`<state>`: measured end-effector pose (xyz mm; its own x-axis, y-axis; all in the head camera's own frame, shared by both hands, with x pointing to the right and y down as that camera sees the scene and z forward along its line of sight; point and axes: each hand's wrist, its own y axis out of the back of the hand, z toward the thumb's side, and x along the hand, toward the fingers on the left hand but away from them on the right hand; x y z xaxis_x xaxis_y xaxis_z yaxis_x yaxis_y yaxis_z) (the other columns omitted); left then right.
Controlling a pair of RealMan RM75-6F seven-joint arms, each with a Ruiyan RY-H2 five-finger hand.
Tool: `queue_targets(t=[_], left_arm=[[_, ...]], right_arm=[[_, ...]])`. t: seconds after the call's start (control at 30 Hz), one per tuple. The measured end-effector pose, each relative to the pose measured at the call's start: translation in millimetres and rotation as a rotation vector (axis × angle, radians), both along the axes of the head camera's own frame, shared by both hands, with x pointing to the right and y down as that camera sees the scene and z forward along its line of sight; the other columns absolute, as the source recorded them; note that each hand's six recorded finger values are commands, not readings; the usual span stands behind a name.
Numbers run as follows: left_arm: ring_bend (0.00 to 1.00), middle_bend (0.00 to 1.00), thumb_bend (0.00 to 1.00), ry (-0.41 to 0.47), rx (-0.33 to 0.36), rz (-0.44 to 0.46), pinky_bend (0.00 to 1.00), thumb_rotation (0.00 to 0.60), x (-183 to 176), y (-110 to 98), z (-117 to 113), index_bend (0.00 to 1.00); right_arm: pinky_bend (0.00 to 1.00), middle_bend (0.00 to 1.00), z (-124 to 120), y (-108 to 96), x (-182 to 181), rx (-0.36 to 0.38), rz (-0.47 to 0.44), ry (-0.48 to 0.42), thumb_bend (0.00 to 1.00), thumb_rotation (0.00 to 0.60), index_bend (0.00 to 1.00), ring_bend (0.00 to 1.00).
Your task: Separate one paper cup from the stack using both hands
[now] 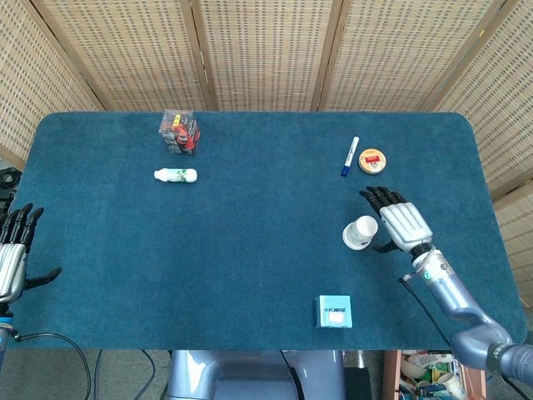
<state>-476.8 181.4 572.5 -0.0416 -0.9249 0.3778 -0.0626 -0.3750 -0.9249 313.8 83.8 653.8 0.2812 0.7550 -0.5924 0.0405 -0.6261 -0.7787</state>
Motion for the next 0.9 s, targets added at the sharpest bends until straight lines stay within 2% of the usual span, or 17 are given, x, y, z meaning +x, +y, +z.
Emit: queue_targets(t=[0.13,0.23,0.37,0.5,0.6,0.73,0.9], left_arm=[[0.00,0.00,0.01,-0.004,-0.007,-0.006,0.00,0.600,-2,-1,2,0.00],[0.00,0.00,0.01,-0.007,-0.013,-0.009,0.00,0.600,-2,-1,4,0.00],[0.00,0.00,0.01,-0.009,-0.019,-0.008,0.00,0.600,-3,-1,6,0.00],[0.00,0.00,0.01,-0.010,-0.026,-0.008,0.00,0.600,-3,-2,7,0.00],[0.00,0.00,0.02,-0.010,-0.026,-0.010,0.00,0.600,-3,-2,8,0.00],[0.00,0.00,0.02,-0.009,-0.030,-0.012,0.00,0.600,-4,-2,8,0.00],[0.00,0.00,0.02,-0.010,-0.035,-0.004,0.00,0.600,-4,-3,9,0.00]], right_arm=[[0.35,0.28,22,-4,-11,-0.045,0.012,-0.008,0.03,0.600,0.20,0.18],[0.39,0.32,32,-5,-14,-0.061,0.019,-0.004,0.06,0.600,0.23,0.22],[0.45,0.39,39,-5,-16,-0.070,0.026,-0.004,0.12,0.600,0.30,0.28],[0.56,0.49,44,-6,-17,-0.072,0.038,-0.013,0.19,0.600,0.42,0.38],[0.62,0.54,47,-7,-16,-0.074,0.047,-0.015,0.25,0.600,0.48,0.43],[0.65,0.57,49,-10,-14,-0.062,0.048,-0.010,0.32,0.600,0.51,0.46],[0.65,0.57,41,-11,-19,-0.045,0.046,-0.047,0.33,0.600,0.51,0.47]])
